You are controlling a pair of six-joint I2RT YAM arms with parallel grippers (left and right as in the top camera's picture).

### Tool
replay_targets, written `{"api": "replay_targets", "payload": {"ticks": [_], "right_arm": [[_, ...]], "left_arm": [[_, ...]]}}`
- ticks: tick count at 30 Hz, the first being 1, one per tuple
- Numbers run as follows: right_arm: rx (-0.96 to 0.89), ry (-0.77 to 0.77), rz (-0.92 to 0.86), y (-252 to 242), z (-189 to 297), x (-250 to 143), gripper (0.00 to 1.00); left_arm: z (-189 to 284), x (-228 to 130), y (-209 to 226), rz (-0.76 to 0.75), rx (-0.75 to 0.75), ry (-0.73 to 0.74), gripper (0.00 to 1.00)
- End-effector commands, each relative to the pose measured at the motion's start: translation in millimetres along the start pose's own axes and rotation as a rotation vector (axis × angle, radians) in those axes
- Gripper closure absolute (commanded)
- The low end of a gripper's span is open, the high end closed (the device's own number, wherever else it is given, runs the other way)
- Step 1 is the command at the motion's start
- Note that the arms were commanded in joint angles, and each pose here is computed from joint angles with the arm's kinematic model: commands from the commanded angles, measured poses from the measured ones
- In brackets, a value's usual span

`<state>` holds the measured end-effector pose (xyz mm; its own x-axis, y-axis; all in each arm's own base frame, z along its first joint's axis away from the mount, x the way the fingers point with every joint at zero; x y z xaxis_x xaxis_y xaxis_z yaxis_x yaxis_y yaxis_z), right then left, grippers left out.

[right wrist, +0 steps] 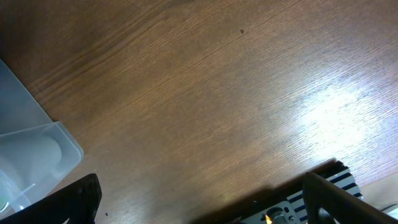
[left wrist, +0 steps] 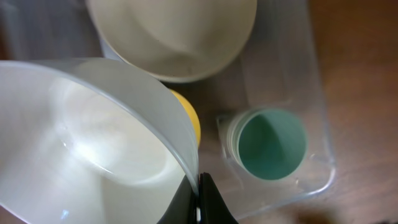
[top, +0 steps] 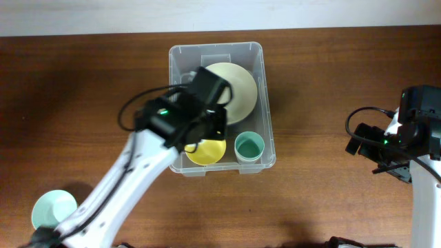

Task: Pack container
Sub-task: 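Lower the white bowl into the yellow bowl, release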

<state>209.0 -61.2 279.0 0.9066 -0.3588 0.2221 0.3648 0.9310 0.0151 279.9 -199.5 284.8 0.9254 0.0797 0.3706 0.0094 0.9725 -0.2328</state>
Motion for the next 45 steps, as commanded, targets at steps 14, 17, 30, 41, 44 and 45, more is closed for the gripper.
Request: {"api": "replay_targets", "payload": {"ticks": [14, 17, 30, 41, 44, 45], "right_arm": [[0.002, 0.003, 0.0, 0, -1, 0, 0.01], [0.002, 0.004, 0.0, 0, -1, 0, 0.01], [0.001, 0.007, 0.0, 0, -1, -1, 0.01], [0.003, -0.001, 0.0, 0, -1, 1, 0.01], [0.002, 0.0, 0.0, 0, -1, 1, 0.01], [0.003, 0.0, 0.0, 1, -1, 1, 0.01]], "left_arm": [[-77, -31, -10, 0.008, 0.122, 0.278, 0.47], [-77, -29, -7, 0.003, 0.151, 0.255, 0.4], [-5, 17, 112, 0.293, 0.4, 0.078, 0.41], [98, -7, 265, 0.789, 0.523, -0.171, 0.32], [90, -26, 298, 0.908, 0.568, -0.142, 0.28], [84, -33, 308, 0.951, 0.568, -0.128, 0.27]]}}
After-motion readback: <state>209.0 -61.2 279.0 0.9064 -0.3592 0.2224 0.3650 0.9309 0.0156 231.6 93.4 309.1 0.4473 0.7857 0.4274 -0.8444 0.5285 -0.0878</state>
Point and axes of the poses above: each gripper's point midway between its finger pads, its own z axis back along the fingers, its own y axis along the line the jaws close on, x = y × z, the point moved 7 cm from there along z, back along the fingers, and after that the axes turned 11 degrees about z, right-handed, at the moved point
